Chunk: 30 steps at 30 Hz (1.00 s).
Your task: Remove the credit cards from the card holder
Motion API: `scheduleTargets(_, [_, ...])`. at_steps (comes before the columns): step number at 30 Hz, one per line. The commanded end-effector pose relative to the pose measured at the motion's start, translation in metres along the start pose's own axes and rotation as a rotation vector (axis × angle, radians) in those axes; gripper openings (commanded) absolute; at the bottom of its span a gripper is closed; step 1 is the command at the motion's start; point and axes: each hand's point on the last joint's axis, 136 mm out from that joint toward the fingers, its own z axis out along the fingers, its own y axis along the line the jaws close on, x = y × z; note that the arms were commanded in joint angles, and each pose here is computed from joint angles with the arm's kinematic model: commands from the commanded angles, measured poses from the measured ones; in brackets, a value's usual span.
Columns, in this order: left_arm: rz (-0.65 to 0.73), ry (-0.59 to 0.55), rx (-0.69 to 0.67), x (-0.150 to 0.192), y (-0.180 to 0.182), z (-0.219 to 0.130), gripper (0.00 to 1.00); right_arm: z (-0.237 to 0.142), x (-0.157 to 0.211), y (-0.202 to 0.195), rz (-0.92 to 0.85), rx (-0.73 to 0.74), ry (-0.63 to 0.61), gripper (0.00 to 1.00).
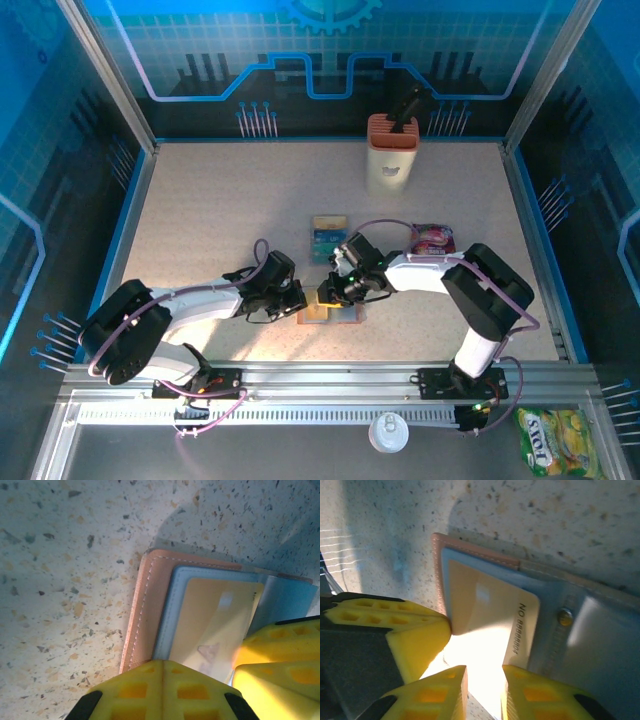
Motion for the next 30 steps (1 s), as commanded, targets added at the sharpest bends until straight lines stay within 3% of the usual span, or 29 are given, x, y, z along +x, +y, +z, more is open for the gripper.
scheduleTargets(1, [-0.012, 0.016, -0.062, 0.006, 0.022, 0.002, 0.01, 0.007, 0.004, 0.011, 0.002, -0.054, 0.028, 0.25])
scheduleTargets(15, [-0.012, 0.013, -0.063, 0.006, 0.023, 0.001, 0.01, -0.006, 0.008, -0.015, -0.015, 0.127, 0.019, 0.25])
scheduleTargets(24, [-0.002, 0.005, -0.041, 0.003, 0.012, -0.004, 0.01, -0.009, 0.002, 0.017, -0.066, -0.007, 0.005, 0.26])
scheduleTargets(30, [0.026, -0.010, 0.012, -0.003, -0.009, -0.014, 0.01, -0.018, 0.000, 0.016, -0.069, 0.012, -0.017, 0.27])
